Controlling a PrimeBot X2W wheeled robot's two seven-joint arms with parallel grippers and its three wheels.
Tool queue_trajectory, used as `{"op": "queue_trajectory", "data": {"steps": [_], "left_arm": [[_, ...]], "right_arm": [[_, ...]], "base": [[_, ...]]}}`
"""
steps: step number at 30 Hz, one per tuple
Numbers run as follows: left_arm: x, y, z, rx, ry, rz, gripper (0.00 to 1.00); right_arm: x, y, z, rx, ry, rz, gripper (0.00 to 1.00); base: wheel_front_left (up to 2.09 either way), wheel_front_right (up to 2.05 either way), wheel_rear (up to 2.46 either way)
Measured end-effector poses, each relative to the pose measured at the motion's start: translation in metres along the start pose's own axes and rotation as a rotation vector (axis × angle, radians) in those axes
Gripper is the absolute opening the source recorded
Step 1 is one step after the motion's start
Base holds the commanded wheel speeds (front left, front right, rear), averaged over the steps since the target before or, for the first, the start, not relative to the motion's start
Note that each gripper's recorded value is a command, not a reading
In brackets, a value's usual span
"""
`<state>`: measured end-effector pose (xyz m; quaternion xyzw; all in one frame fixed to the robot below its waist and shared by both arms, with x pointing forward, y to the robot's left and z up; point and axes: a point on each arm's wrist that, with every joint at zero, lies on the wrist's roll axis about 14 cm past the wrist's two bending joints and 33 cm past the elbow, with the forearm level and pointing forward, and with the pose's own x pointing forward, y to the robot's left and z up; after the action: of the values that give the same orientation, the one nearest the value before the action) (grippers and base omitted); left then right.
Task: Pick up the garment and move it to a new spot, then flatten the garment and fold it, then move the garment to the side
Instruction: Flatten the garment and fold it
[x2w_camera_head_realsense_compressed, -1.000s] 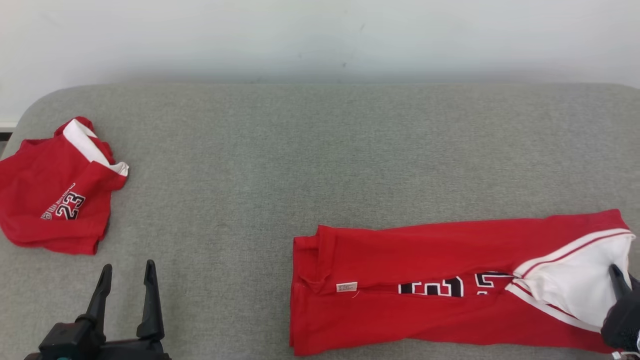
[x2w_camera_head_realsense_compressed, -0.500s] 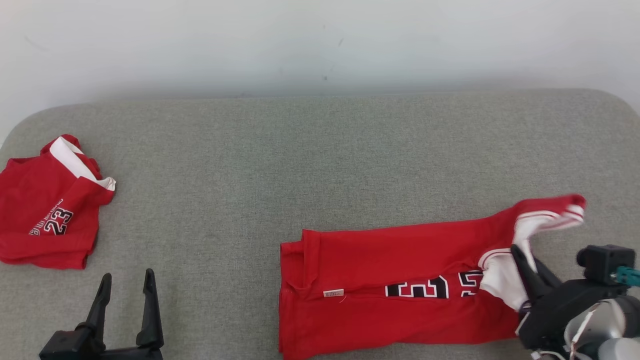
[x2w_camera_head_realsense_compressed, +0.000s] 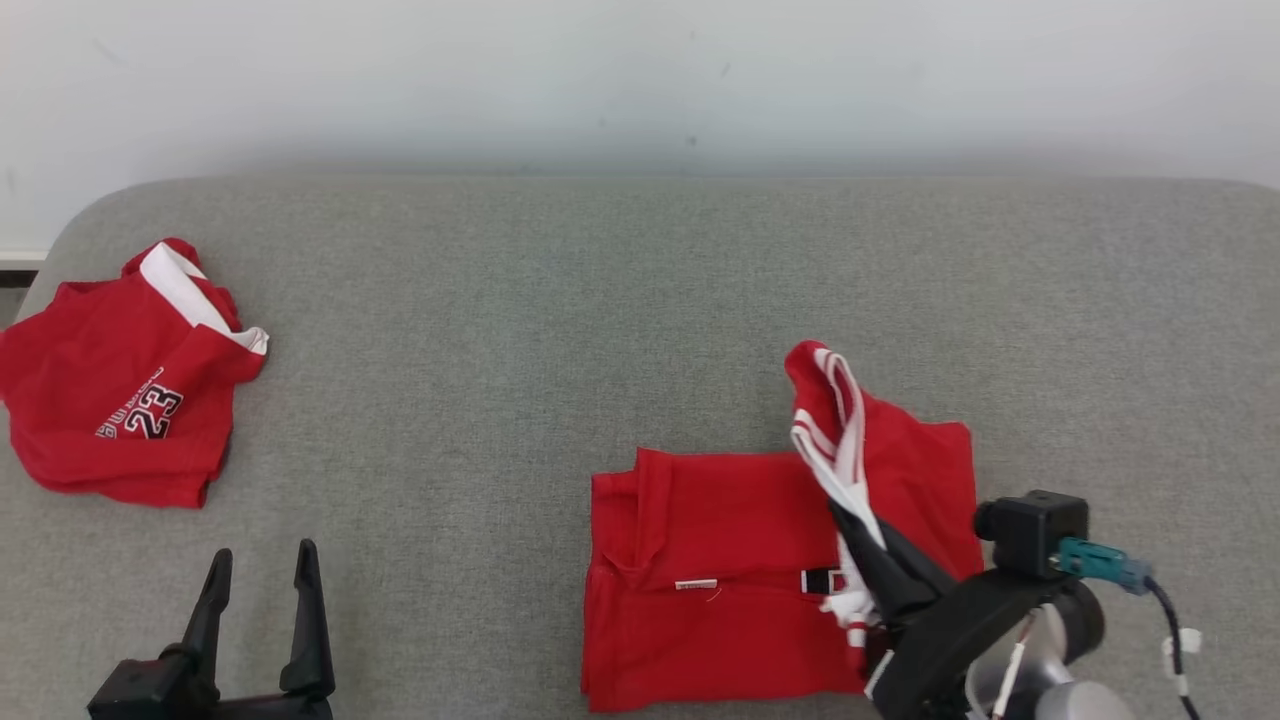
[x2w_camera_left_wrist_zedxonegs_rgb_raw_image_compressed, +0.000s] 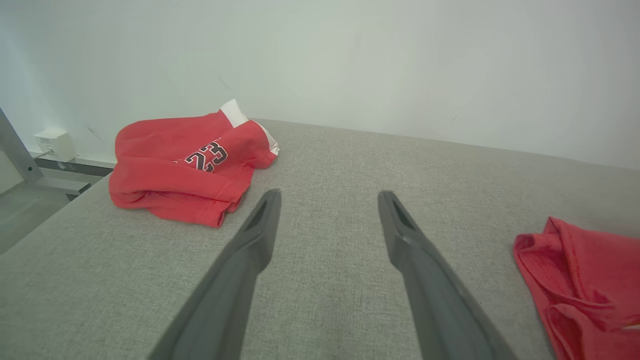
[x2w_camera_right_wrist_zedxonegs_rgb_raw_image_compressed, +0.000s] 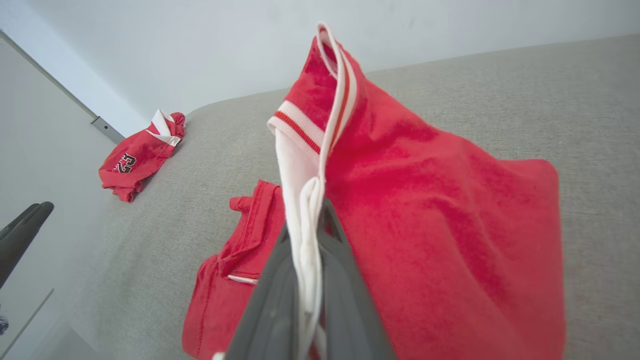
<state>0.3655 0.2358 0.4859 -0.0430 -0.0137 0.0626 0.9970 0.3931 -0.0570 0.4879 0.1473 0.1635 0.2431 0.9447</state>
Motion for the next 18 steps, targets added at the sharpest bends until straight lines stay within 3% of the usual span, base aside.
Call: {"op": "queue_trajectory", "data": {"steps": [9, 18], "left_arm": [[-0.002, 0.006, -0.004, -0.013, 0.012, 0.025, 1.0], [-0.004, 0.008, -0.008, -0.02, 0.027, 0.034, 1.0]], "right_arm": [[0.025, 0.049, -0.024, 0.061, 0.046, 0.129, 0.0], [0.041, 0.074, -0.049, 0.131, 0.079, 0.203, 0.0]], "base": [[0.0, 0.0, 0.0], [0.0, 0.0, 0.0]]}}
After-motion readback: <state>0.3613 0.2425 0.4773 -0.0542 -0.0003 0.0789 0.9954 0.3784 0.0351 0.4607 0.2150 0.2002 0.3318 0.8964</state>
